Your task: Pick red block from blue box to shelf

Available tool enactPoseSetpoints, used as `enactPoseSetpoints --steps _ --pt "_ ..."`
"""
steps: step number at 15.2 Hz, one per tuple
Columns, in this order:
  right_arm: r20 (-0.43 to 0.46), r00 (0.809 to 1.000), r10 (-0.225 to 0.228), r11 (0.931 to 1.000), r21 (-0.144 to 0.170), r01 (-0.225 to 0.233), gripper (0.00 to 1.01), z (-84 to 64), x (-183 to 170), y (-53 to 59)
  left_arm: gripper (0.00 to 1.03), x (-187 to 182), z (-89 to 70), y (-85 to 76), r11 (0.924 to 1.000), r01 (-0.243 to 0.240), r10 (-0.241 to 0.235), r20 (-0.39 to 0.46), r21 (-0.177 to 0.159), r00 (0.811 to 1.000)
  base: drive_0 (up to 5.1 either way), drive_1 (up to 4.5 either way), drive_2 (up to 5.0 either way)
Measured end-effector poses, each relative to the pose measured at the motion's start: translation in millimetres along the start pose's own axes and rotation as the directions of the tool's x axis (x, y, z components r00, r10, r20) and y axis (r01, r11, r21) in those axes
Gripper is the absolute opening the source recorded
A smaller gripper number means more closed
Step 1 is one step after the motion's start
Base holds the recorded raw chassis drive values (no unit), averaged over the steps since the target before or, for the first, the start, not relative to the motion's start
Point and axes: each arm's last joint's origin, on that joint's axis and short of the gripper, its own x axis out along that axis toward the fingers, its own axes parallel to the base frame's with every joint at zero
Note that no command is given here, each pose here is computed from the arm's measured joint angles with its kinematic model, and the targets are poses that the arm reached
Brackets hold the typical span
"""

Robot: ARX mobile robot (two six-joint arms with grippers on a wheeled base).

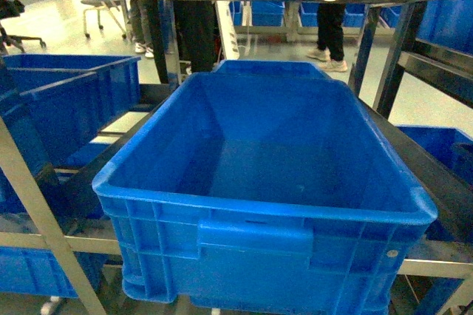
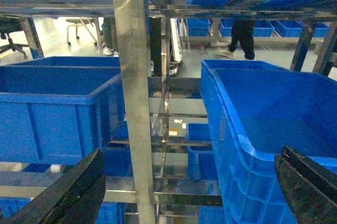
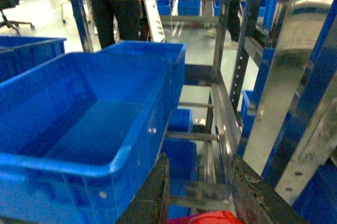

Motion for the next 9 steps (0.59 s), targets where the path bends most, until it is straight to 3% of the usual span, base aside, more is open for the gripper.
enactPoseSetpoints --steps 1,3,4,5,7,8,9 --pt "0.035 0.999 0.013 0.9999 -0.002 -0.013 0.28 14.2 8.0 -0.7 0.98 0.0 0.0 0.0 1.0 0.0 0.0 0.0 0.0 1.0 0.0 0.0 0.0" --pt "0.049 0.996 0.075 0.9968 0.025 -0.076 0.28 46.1 35.0 -2.1 0.98 0.0 0.0 0.0 1.0 0.0 0.0 0.0 0.0 1.0 0.0 0.0 0.0" --pt "0.037 0.993 0.113 0.9925 0.043 -0.114 0.28 61.1 51.8 -0.9 0.98 0.0 0.0 0.0 1.0 0.0 0.0 0.0 0.0 1.0 0.0 0.0 0.0" --pt "0.001 0.985 0.17 0.9829 0.072 -0.169 0.28 68.6 65.4 2.8 0.98 0.0 0.0 0.0 1.0 0.0 0.0 0.0 0.0 1.0 0.0 0.0 0.0" --pt "-0.079 0.956 0.282 0.9503 0.159 -0.267 0.28 76.0 91.2 13.3 0.98 0.0 0.0 0.0 1.0 0.0 0.0 0.0 0.0 1.0 0.0 0.0 0.0" --pt "-0.108 0.936 0.334 0.9276 0.214 -0.306 0.28 77.3 102.1 18.5 0.98 0.0 0.0 0.0 1.0 0.0 0.0 0.0 0.0 1.0 0.0 0.0 0.0" --pt "-0.126 0.921 0.369 0.9095 0.253 -0.33 0.28 76.6 107.6 23.5 0.98 0.0 0.0 0.0 1.0 0.0 0.0 0.0 0.0 1.0 0.0 0.0 0.0"
